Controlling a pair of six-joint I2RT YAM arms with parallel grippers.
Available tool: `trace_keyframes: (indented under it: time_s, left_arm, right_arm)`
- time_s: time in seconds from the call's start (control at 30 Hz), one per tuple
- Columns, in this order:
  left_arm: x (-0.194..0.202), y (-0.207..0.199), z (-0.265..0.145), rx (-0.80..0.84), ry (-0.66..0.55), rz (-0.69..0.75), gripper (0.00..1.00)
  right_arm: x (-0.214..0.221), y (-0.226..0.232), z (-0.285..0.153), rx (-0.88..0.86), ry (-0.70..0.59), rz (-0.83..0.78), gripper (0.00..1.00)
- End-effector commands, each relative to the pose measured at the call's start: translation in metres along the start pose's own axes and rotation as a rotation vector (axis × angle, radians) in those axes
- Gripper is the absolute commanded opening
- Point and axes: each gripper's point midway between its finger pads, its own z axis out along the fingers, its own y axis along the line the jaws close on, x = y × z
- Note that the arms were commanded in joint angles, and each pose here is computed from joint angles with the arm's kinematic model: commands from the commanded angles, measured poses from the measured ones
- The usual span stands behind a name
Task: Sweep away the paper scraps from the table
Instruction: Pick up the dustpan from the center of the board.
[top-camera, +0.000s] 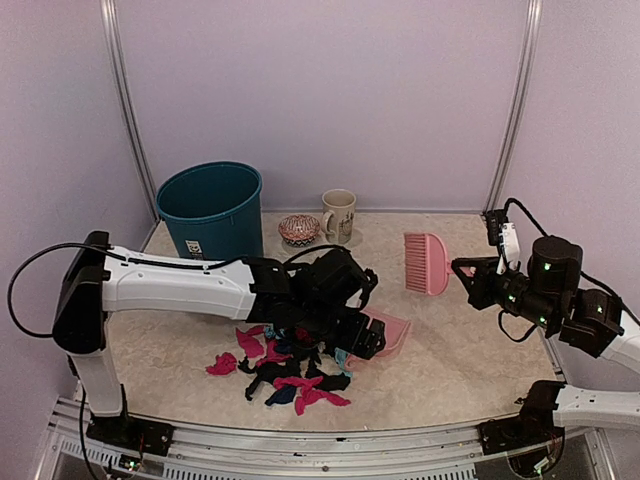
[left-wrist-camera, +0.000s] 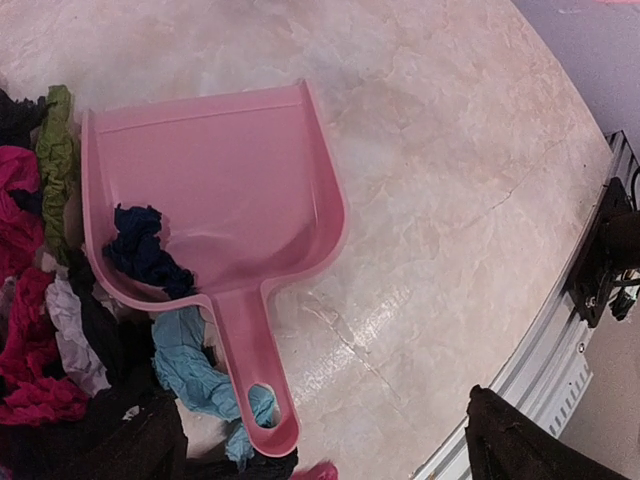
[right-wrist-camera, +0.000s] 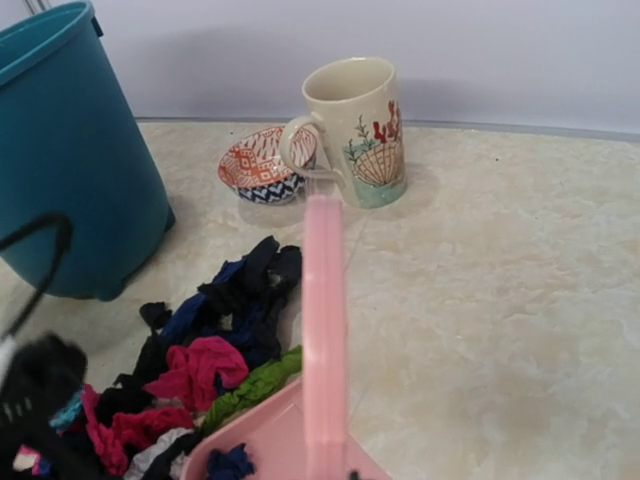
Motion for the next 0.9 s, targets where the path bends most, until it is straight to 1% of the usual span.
trace_keyframes:
  time_s: [0.0, 0.2, 0.33, 0.6, 0.87]
  left_arm:
    - [0.013, 0.010, 0.013, -0.097, 0.042, -0.023, 0.93]
    - [0.027, 0.007, 0.034, -0.133, 0.087, 0.008, 0.87]
    - [0.034, 0.017, 0.045, -0.188, 0.108, 0.015, 0.82]
    - [0.040, 0.015, 0.057, -0.197, 0.139, 0.032, 0.75]
    - [0.044, 0.014, 0.062, -0.191, 0.157, 0.040, 0.63]
  right_arm:
    - [-0.002, -0.004, 0.000, 0.012, -0.016, -0.001, 0.00]
    - [-0.001, -0.005, -0.001, 0.013, -0.019, 0.006, 0.00]
    - [-0.002, -0.005, -0.004, 0.012, -0.025, 0.009, 0.00]
    - [0.000, -0.006, -0.003, 0.014, -0.018, 0.010, 0.00]
    - [-0.001, -0.005, -0.003, 0.010, -0.016, 0.003, 0.00]
